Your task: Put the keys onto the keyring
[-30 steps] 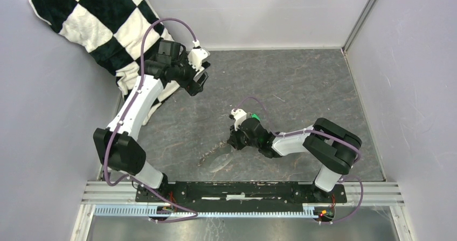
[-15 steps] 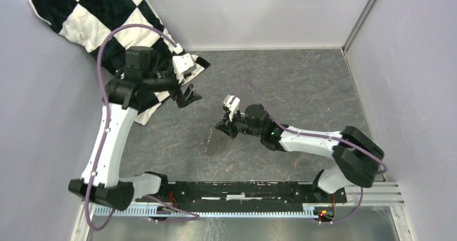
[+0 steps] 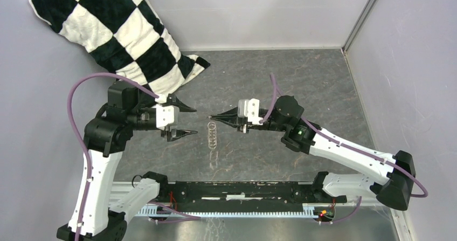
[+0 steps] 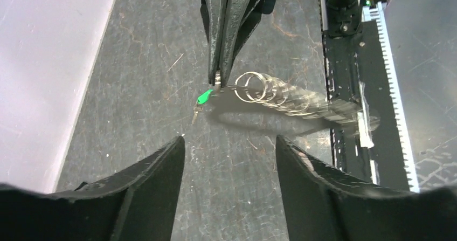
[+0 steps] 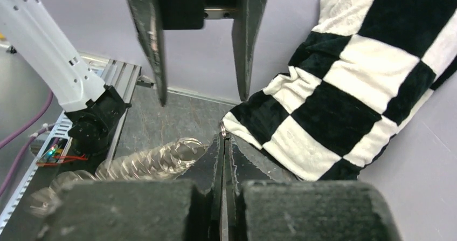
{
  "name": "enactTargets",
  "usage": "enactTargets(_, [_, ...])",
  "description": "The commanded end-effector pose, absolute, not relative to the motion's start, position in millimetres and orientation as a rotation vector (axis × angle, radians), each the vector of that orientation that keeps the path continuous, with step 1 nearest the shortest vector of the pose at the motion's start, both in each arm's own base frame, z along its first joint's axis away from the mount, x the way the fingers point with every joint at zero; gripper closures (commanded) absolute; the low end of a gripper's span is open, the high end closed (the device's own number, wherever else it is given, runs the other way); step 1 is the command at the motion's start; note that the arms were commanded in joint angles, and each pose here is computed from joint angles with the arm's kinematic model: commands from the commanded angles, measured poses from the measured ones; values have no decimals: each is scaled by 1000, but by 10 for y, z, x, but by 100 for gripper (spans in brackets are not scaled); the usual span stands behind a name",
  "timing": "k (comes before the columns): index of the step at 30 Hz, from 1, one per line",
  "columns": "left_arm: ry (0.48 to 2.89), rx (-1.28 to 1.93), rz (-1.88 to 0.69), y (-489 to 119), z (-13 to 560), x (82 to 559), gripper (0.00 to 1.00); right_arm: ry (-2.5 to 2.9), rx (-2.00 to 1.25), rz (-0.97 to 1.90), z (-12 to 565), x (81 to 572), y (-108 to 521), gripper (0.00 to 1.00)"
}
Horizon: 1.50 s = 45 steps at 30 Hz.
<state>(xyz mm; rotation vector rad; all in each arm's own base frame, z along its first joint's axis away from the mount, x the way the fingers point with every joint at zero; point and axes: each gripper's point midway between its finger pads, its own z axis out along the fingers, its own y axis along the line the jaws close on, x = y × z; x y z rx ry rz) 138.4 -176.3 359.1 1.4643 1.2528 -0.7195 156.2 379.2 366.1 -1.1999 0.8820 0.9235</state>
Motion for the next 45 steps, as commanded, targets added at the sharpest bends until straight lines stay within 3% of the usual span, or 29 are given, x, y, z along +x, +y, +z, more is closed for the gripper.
enactTargets(1, [1085, 1533, -691, -1804, 3655, 1273, 34, 758, -1270, 869, 3878, 1394, 3786, 100])
enactTargets(11, [1023, 1509, -763, -1815, 3734, 970, 41, 656, -1334, 851, 4000, 1073, 3889, 99])
enactTargets(24, [1016, 1547, -619, -1753, 3636, 1133, 45, 708, -1411, 775, 3977, 1102, 4137, 100])
enactTargets(29, [1007, 1546, -622, -1754, 3652, 1107, 73, 723, -1429, 764, 3995, 1066, 4187, 100])
enactTargets(33, [1011, 1549, -608, -1742, 3619, 1114, 82, 710, -1419, 758, 4046, 1034, 4175, 100])
enactTargets(35, [999, 1555, -596, -1739, 3617, 1112, 92, 705, -1418, 759, 4059, 1013, 4175, 99])
enactTargets(38, [974, 1569, -580, -1738, 3597, 1106, 98, 704, -1406, 770, 4088, 991, 4174, 64])
enactTargets(42, [857, 1598, -501, -1742, 3536, 1088, 98, 717, -1337, 746, 4133, 1030, 4015, 46])
enactTargets(45, [758, 1548, -459, -1764, 3674, 1028, 98, 744, -1290, 713, 4065, 1073, 3837, 40])
